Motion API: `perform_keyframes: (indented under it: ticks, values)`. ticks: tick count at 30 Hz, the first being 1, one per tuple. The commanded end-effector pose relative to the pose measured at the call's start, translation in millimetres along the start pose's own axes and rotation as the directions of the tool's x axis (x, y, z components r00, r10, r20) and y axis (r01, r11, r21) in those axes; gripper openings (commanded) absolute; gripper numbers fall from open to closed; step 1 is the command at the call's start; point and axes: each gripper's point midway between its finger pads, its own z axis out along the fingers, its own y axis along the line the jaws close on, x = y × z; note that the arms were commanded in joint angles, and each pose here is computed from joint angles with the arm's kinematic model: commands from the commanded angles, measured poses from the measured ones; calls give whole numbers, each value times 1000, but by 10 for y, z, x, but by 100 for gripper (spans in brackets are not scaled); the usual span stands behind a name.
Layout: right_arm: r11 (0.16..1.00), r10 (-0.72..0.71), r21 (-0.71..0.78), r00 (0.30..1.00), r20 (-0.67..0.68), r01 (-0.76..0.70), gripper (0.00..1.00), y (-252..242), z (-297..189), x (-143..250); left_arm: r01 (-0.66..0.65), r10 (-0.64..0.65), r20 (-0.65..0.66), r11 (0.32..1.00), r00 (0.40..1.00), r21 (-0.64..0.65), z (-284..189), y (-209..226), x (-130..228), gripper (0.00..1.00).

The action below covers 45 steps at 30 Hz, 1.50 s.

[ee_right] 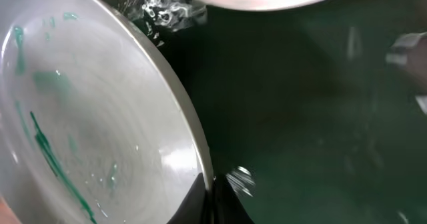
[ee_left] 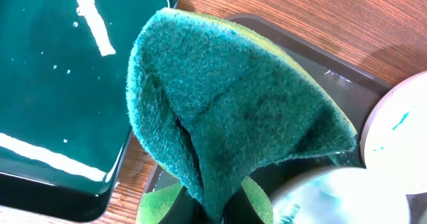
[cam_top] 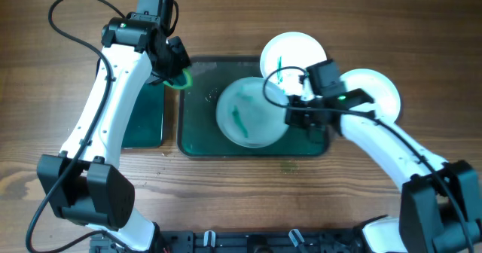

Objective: Clean dirty plates on tray and stack at the side

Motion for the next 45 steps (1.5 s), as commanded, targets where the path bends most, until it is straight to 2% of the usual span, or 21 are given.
perform_keyframes:
  ticks: [1,9,15,21,28,34,38,41,45]
  values:
    - [994,105,21,994,19,-105,4,141,216,3,-15,15,3,1000,1000,17,-24,-43,-6,4]
    - [998,69,8,998,-11,-69,5,364,511,-32,-15,15,11,1000,1000,23,-23,-58,-26,4]
    - [1000,32,0,999,-12,-32,18,389,499,-59,-15,15,11,1000,1000,23,-23,-58,-26,4]
    - [998,-61,-7,998,16,61,23,394,490,-258,-15,15,14,1000,1000,24,-18,-61,-32,4]
    - [961,-277,-12,957,-90,277,28,522,747,-396,-15,15,11,1000,1000,22,32,-71,-44,4]
    - [934,-347,42,931,-112,354,27,473,852,-516,-21,21,-23,1000,1000,3,167,-75,-1,4]
    - [931,-358,38,928,-103,364,18,490,860,-535,-34,33,-43,999,999,-5,264,-114,39,4]
    - [933,-356,20,929,-103,360,7,534,877,-515,-46,46,-53,999,998,-7,325,-159,71,4]
    - [940,-336,19,934,-119,340,7,580,917,-430,-58,57,-69,998,996,-14,397,-192,110,4]
